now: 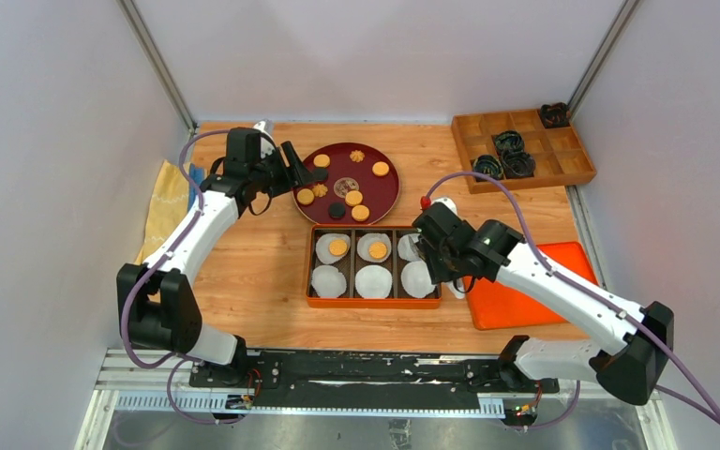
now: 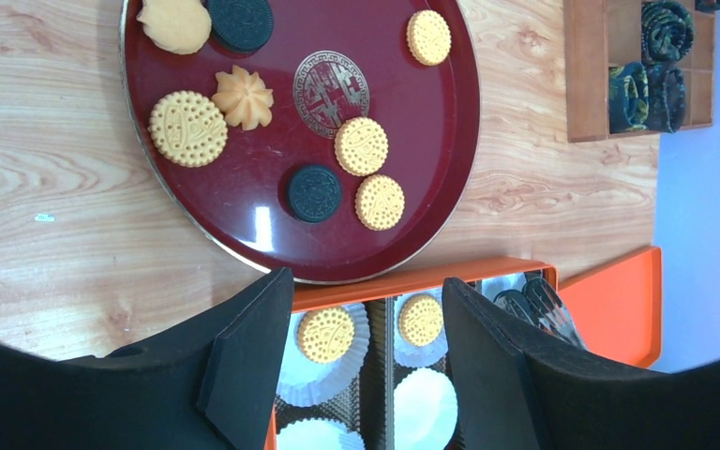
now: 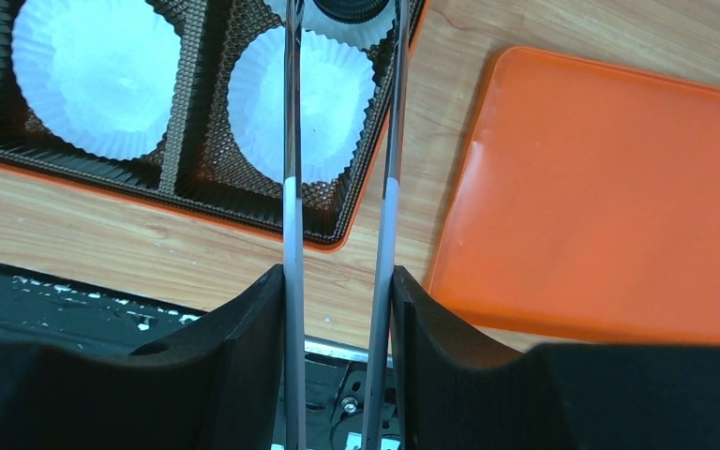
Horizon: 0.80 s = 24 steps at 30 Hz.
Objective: Pack the cookies
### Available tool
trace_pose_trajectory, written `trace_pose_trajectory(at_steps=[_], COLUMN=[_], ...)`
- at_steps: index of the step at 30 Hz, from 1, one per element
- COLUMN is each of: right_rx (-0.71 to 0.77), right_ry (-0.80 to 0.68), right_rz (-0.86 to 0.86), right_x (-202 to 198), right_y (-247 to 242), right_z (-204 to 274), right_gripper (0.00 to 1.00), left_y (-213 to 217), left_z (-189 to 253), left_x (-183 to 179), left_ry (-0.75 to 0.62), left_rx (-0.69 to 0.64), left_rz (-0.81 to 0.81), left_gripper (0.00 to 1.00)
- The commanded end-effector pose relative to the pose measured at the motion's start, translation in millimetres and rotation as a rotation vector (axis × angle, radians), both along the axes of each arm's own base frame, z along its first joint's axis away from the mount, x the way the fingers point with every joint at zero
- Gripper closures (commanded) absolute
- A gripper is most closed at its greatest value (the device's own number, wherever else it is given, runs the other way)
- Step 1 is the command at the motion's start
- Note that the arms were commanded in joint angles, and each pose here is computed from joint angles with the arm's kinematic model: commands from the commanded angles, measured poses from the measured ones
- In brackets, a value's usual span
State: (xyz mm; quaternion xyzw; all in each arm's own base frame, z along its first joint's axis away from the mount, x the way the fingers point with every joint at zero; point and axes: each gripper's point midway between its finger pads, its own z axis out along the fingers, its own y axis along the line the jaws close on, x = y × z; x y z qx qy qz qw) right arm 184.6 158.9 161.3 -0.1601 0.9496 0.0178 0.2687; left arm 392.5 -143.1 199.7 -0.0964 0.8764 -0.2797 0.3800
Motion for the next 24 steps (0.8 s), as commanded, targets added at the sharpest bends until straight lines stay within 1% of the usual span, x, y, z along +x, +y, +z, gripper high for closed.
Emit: trace_pose_trajectory(at_steps=[1,4,6,7,15,19,21,24], right_rx=[-0.055,-0.046,-0.019,-0.005,0.089,0.146,0.171,0.180], right_ry=[-0.018,-0.012,-0.008,-0.013,-0.057,-0.102,-0.151,-0.237], right_rz=[-0.025,-0.019,-0.005,-0.001,0.035,0.064,0.072,0.081], right_x=[4.6,5.1,4.3,4.0,1.0,-0.1,8.0,30.8], right_y=[-5.2,-1.5,3.7,5.5,13.8,22.1,28.0,41.8], right_z=[-2.9,-2.2,1.9,4.8,31.5,57.0,71.5,85.4], right_gripper=[0.82,0.67,0.58,0.55,0.54,0.55,0.55,0.55], left_y=[-1.2,-1.7,-3.3,-4.4,-11.0,-11.2,-11.0,-10.1], left_z=[12.4,10.8,10.1,10.9,22.5,28.5,32.8,34.5], left_x=[-0.5,0.3,0.8,0.9,-1.2,-2.9,-2.4,-0.2], left_ry=[-0.035,-0.032,-0.031,-0.034,-0.069,-0.086,-0.098,-0.103], left_rx=[-0.002,-0.002,-0.007,-0.011,-0.031,-0.035,-0.039,-0.043], left_rz=[-0.007,-0.010,-0.018,-0.024,-0.062,-0.065,-0.060,-0.047], left_gripper=[0.35,0.35,0.35,0.35,0.34,0.34,0.34,0.34])
